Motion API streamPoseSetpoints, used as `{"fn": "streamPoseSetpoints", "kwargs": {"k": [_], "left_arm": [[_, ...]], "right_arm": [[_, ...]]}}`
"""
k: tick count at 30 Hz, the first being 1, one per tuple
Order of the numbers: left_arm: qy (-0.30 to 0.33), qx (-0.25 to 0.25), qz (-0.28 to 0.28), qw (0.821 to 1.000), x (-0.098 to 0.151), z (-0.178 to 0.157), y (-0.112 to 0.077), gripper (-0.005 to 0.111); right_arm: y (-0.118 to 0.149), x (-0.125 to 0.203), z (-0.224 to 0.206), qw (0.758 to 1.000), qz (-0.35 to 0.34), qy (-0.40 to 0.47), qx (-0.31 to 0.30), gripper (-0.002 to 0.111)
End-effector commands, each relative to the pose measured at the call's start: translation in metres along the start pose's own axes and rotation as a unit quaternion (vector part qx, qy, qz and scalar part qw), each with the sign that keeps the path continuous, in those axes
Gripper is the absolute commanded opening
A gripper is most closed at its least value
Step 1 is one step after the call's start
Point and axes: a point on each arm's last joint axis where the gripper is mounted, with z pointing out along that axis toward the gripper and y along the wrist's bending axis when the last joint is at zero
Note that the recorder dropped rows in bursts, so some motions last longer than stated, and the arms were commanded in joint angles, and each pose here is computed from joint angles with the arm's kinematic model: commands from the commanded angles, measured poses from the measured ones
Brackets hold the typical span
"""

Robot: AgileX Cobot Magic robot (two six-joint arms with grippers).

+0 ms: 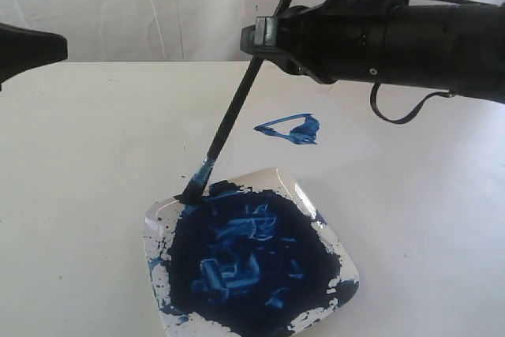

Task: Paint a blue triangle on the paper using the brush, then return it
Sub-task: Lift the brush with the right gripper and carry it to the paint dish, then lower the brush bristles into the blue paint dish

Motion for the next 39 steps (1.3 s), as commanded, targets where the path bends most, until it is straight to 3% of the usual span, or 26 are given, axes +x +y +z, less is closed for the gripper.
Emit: {"fn": "streamPoseSetpoints", "kwargs": {"k": [1, 3, 5, 7, 8, 12, 15, 17, 22, 31, 39], "left_arm": [[-0.002, 0.004, -0.003, 1.0, 0.011, -0.01, -0.023, 0.0], [0.001, 0.005, -0.009, 1.0, 0.016, -0.011, -0.026, 0.0], [0.005, 0.006, -0.018, 1.0, 0.02, -0.01, -0.027, 0.0], [0.006, 0.006, -0.031, 0.999, 0.021, -0.01, -0.027, 0.0], [0.006, 0.006, -0.031, 0.999, 0.021, -0.01, -0.027, 0.0], [0.006, 0.006, -0.031, 0.999, 0.021, -0.01, -0.027, 0.0], [0.006, 0.006, -0.031, 0.999, 0.021, -0.01, -0.027, 0.0], [0.006, 0.006, -0.036, 0.999, 0.021, -0.01, -0.027, 0.0], [0.006, 0.006, -0.039, 0.999, 0.021, -0.01, -0.027, 0.0], [0.006, 0.006, -0.039, 0.999, 0.021, -0.01, -0.027, 0.0], [0.006, 0.006, -0.039, 0.999, 0.021, -0.01, -0.027, 0.0]], "right_arm": [[0.001, 0.004, -0.003, 1.0, -0.019, 0.008, -0.004, 0.0], [-0.003, 0.004, -0.003, 1.0, -0.009, 0.006, 0.021, 0.0], [-0.012, 0.003, -0.003, 0.996, 0.051, -0.005, 0.069, 0.0], [-0.03, 0.0, -0.007, 0.973, 0.162, -0.044, 0.16, 0.0], [-0.034, -0.001, -0.009, 0.969, 0.164, -0.052, 0.177, 0.0], [-0.062, -0.005, -0.017, 0.964, 0.219, -0.047, 0.141, 0.0], [-0.098, 0.014, -0.013, 0.943, 0.327, 0.021, 0.064, 0.0], [-0.11, 0.027, -0.009, 0.933, 0.351, 0.059, 0.046, 0.0], [-0.131, 0.055, 0.002, 0.924, 0.358, 0.118, 0.067, 0.0], [-0.154, 0.082, 0.014, 0.892, 0.417, 0.143, 0.098, 0.0], [-0.174, 0.105, 0.018, 0.846, 0.489, 0.162, 0.138, 0.0]]}}
